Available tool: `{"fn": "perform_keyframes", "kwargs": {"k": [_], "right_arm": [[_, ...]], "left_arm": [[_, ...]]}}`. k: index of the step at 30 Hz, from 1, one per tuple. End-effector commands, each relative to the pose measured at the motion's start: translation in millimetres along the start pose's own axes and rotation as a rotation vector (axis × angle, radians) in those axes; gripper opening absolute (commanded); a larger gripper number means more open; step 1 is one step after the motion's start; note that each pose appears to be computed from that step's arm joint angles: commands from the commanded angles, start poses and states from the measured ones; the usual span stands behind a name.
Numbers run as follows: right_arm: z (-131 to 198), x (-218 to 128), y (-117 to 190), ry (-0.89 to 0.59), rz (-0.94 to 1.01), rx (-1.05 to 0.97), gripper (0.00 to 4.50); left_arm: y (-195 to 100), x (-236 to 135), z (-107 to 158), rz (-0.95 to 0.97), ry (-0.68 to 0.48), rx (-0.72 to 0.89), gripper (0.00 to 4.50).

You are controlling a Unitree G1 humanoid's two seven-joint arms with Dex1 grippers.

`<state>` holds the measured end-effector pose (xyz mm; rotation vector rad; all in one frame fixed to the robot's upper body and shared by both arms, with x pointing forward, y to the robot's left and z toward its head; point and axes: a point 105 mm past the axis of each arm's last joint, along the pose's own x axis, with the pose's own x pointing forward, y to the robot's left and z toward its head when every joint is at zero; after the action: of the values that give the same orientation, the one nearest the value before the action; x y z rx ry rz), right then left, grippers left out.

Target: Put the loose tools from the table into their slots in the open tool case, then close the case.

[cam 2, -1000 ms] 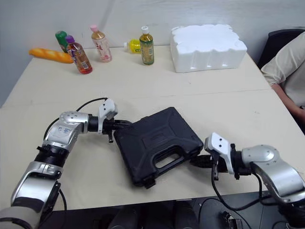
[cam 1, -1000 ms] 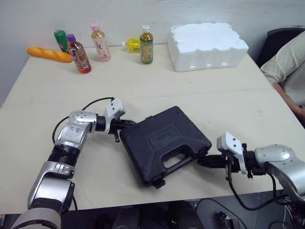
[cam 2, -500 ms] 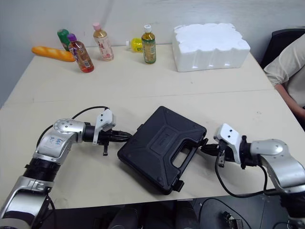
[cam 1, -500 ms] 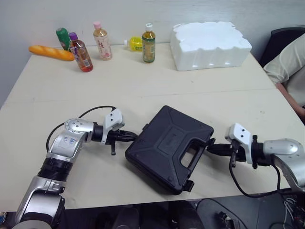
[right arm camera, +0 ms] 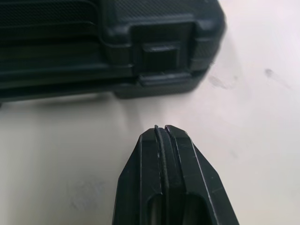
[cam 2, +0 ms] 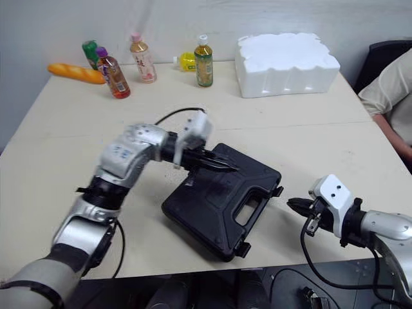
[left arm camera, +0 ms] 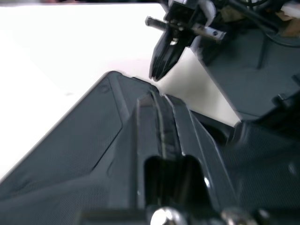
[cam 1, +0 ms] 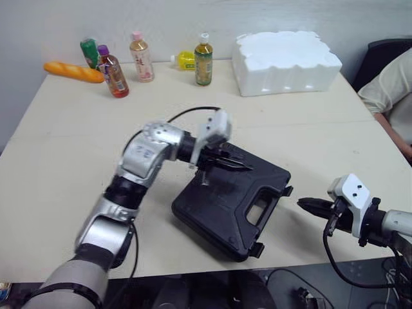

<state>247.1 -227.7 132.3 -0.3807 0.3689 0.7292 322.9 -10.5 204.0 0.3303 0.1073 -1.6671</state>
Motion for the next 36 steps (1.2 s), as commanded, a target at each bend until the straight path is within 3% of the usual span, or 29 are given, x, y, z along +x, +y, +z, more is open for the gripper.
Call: {"fn": "perform_keyframes", "kwargs": {"k": [1, 5, 8, 9, 12, 18, 26, 36], "right_arm": [[13.8, 5.3, 2.3, -0.033, 0.011, -0.045, 0.03], [10.0, 18.4, 4.4, 0.000, 0.033, -0.050, 0.03], [6.4, 22.3, 6.6, 0.021, 0.043, -0.059, 0.03], [8.5, 24.2, 6.3, 0.015, 0.043, -0.058, 0.03], [12.8, 28.1, 3.9, 0.007, 0.035, -0.058, 0.03], [13.4, 30.3, 0.7, 0.013, 0.041, -0.074, 0.03], [43.9, 41.9, 3.1, -0.077, 0.087, -0.098, 0.03], [47.1, 42.7, 10.5, -0.071, 0.123, -0.099, 0.03]], "left_arm": [[3.0, 22.2, 1.2, -0.053, 0.041, 0.085, 0.00], [19.1, 56.1, -27.0, 0.000, 0.169, 0.121, 0.00], [14.8, 63.3, -42.0, -0.040, 0.200, 0.120, 0.00], [12.0, 65.7, -55.1, -0.053, 0.262, 0.156, 0.00], [1.3, 64.9, -87.3, -0.124, 0.415, 0.223, 0.00], [-3.0, 54.8, -110.7, -0.155, 0.506, 0.249, 0.00], [-3.0, 58.7, -104.1, -0.144, 0.466, 0.224, 0.00], [-0.7, 58.5, -106.0, -0.129, 0.474, 0.221, 0.00]]}}
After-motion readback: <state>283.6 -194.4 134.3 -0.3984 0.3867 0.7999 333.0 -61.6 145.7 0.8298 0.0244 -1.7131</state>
